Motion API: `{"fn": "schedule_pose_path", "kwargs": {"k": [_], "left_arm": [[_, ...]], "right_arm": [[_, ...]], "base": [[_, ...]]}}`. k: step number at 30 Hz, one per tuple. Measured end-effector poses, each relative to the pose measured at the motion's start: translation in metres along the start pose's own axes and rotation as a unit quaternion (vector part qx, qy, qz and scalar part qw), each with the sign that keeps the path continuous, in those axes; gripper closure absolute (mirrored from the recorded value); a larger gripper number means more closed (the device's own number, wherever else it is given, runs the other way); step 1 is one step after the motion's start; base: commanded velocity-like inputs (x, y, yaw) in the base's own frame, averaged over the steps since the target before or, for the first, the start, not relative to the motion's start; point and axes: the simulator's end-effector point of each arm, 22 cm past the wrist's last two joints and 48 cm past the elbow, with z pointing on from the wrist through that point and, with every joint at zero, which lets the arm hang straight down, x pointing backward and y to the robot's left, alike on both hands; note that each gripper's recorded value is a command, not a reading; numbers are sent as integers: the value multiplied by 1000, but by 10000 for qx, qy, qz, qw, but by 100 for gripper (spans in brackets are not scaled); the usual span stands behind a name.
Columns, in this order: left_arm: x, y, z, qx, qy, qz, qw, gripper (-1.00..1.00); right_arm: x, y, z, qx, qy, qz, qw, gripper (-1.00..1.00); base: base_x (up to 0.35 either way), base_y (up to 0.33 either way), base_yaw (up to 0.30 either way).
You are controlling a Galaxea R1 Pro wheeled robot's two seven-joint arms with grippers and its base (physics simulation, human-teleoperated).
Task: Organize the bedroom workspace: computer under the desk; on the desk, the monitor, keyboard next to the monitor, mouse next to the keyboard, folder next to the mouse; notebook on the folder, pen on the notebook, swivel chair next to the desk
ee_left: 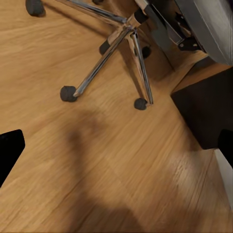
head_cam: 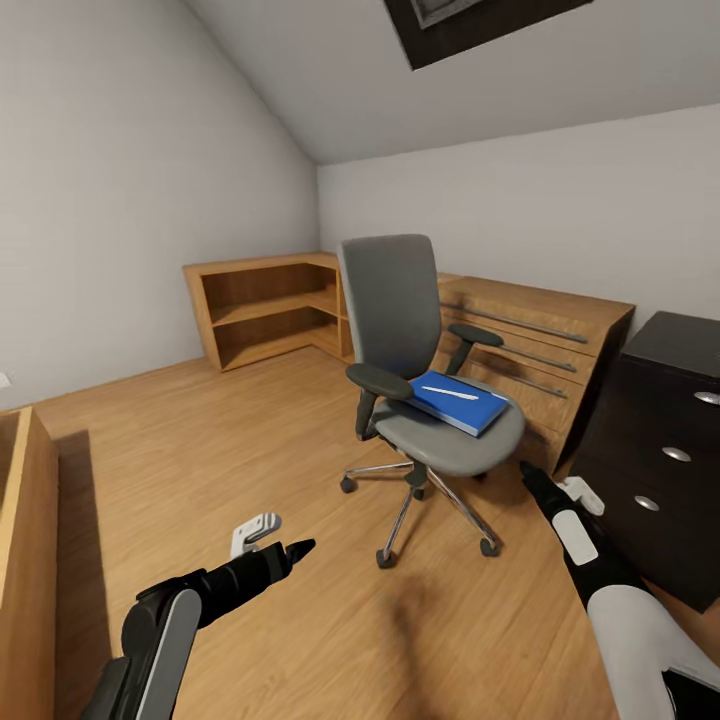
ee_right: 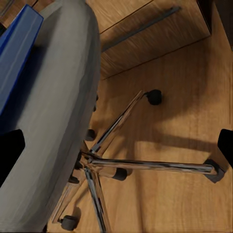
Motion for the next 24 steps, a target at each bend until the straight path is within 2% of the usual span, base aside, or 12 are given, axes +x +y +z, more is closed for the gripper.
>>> {"fn": "schedule_pose_path", "kwargs": {"k": [8, 11, 12, 13, 17, 21, 24], "left_arm": [[-8, -12, -8, 68, -95, 98, 9999, -100], [3, -6, -2, -113, 120, 110, 9998, -100], [10, 0, 2, -223, 235, 110, 9994, -100], [31, 22, 12, -540, 459, 126, 9974, -100], [50, 55, 23, -1011, 556, 280, 9929, -100], [53, 73, 25, -1292, 510, 473, 9892, -100], [54, 81, 25, -1401, 495, 525, 9875, -100]], "right_arm": [[1, -8, -13, 20, 10, -131, 9999, -100], [14, -37, -23, 241, -11, -259, 9994, -100], [16, -47, -27, 310, -72, -350, 9989, -100], [29, -73, -39, 479, -234, -820, 9952, -100], [62, -95, -57, 623, -231, -1392, 9880, -100], [86, -114, -75, 733, -366, -1781, 9806, -100], [100, -124, -90, 776, -481, -1980, 9759, -100]], "base": [[0, 0, 0], [0, 0, 0], [0, 0, 0], [0, 0, 0], [0, 0, 0], [0, 0, 0], [0, 0, 0]]}}
